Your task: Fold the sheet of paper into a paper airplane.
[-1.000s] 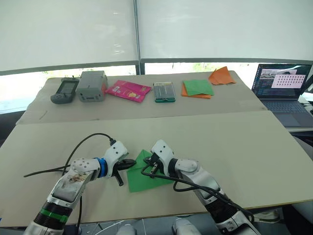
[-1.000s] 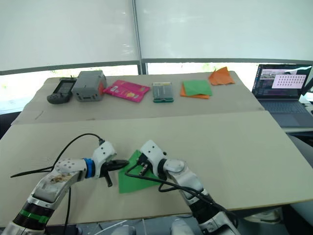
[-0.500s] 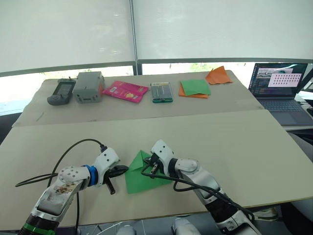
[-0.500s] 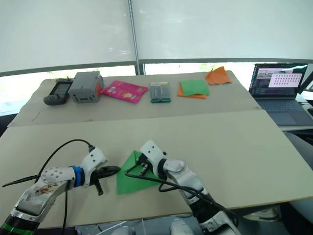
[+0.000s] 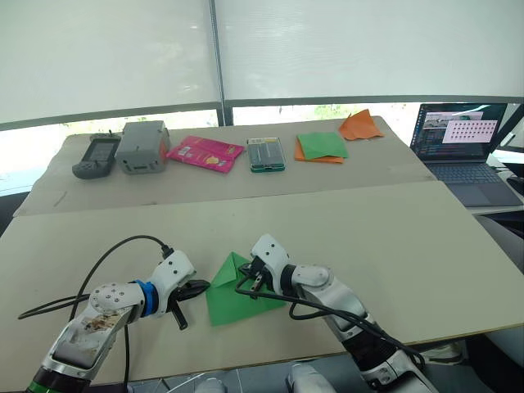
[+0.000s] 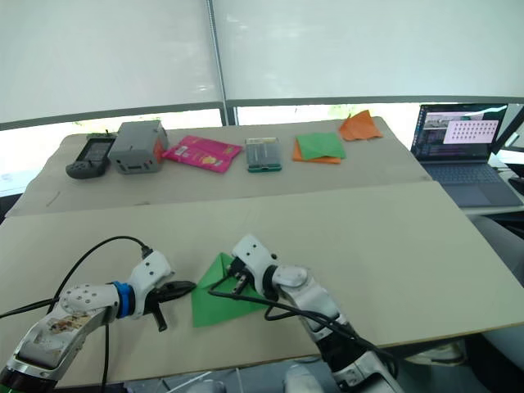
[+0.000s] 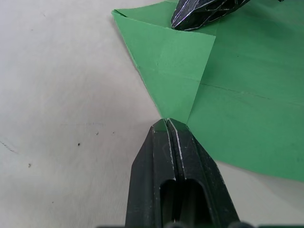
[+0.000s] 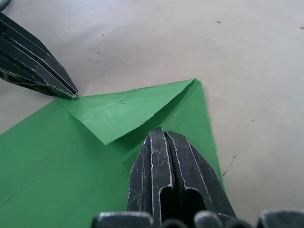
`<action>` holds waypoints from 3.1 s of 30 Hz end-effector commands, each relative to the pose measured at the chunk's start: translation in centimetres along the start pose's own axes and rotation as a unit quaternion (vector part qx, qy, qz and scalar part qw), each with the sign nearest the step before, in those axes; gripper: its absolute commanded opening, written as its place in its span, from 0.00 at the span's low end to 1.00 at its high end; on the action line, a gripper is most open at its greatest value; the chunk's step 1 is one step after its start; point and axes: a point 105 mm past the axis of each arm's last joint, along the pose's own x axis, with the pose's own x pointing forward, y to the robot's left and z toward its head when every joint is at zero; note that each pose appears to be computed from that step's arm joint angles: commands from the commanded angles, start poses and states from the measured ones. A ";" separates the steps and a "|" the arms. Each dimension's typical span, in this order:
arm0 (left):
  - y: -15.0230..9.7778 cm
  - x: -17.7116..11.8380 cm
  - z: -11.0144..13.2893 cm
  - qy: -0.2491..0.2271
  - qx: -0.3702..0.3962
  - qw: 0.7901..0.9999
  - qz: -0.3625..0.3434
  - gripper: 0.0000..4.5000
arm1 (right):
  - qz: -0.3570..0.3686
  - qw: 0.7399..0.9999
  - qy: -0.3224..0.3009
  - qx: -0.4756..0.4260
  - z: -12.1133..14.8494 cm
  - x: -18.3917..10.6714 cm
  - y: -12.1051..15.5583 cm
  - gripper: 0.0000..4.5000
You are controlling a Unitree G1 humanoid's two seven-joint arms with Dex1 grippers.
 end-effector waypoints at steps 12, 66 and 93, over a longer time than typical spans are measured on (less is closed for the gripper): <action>0.4 -0.9 2.8 -0.098 -0.122 0.985 -0.066 0.01 | -0.003 1.000 -0.011 -0.009 1.0 -0.3 -0.1 0.00; -0.6 6.0 2.4 -0.054 0.004 0.990 -0.132 0.01 | 0.167 0.982 0.083 -0.028 -1.7 -13.6 4.1 0.00; -0.2 5.5 2.3 -0.037 0.020 0.989 -0.143 0.01 | -0.074 0.994 0.040 0.069 -5.9 -10.2 2.7 0.00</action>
